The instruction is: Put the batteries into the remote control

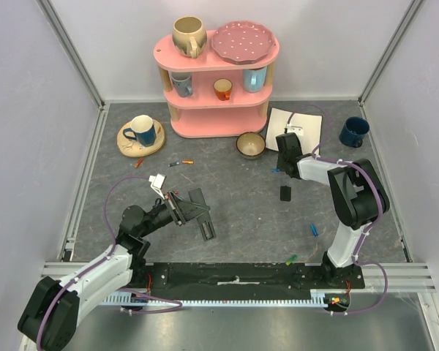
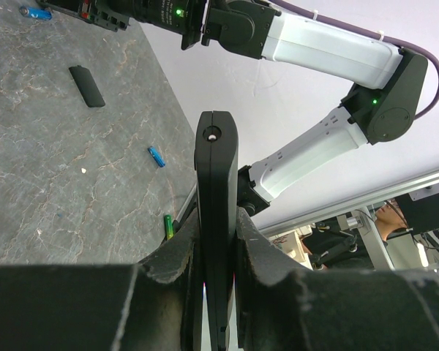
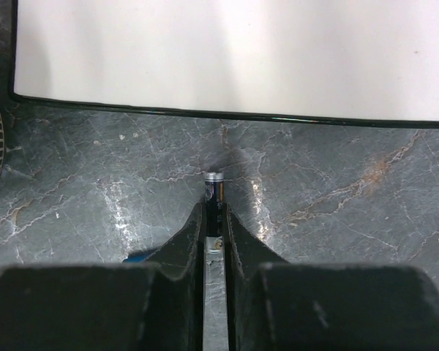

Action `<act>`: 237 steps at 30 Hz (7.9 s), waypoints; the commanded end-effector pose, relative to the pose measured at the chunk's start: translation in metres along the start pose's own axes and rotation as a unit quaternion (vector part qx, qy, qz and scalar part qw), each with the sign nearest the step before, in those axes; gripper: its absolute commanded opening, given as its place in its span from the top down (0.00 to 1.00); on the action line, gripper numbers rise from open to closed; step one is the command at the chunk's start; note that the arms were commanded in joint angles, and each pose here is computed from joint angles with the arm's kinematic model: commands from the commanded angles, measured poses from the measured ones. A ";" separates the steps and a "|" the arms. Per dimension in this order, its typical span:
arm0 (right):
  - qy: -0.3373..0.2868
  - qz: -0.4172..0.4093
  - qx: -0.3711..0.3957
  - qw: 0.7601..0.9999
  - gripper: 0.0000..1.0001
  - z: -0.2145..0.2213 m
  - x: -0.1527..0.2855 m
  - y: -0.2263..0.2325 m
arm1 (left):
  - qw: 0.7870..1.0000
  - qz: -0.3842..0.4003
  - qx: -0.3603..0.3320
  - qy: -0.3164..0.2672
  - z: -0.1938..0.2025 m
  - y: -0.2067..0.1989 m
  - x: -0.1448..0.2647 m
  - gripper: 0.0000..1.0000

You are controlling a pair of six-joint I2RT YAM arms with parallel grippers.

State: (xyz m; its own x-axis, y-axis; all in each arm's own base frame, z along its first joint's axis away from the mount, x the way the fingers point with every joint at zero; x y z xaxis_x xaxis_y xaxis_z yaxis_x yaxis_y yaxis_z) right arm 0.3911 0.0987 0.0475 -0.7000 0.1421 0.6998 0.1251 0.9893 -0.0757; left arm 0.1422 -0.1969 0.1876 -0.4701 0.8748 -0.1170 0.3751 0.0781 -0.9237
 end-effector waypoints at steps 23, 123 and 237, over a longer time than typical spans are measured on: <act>-0.097 -0.215 0.286 0.929 1.00 -0.024 0.156 0.102 | 1.000 0.020 -0.008 -0.001 0.004 -0.003 0.007 0.98; 0.033 -0.096 -0.049 0.994 0.16 0.098 0.156 0.148 | 0.999 -0.031 0.005 -0.043 0.014 0.024 0.029 0.98; 0.031 -0.342 0.541 0.768 0.35 0.129 0.156 0.146 | 0.999 -0.031 -0.006 -0.043 0.017 0.026 0.033 0.98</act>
State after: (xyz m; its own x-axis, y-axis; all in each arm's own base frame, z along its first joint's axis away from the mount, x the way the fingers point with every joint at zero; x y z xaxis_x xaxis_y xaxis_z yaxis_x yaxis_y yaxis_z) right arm 0.2072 0.2678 0.0548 -0.3018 -0.3939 0.8682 -0.9405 0.2721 -0.2035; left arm 0.1223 -0.1747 0.2085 -0.5496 0.8143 -0.1864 0.4174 0.0744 -0.9057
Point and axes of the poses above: each gripper's point midway between its finger pads, its own x axis back along the fingers, its own y axis along the line the jaws close on, z = x × y, the point moved 4 cm from there along x, back along the fingers, and after that the axes turned 5 degrees about x, right-handed, at the moved point
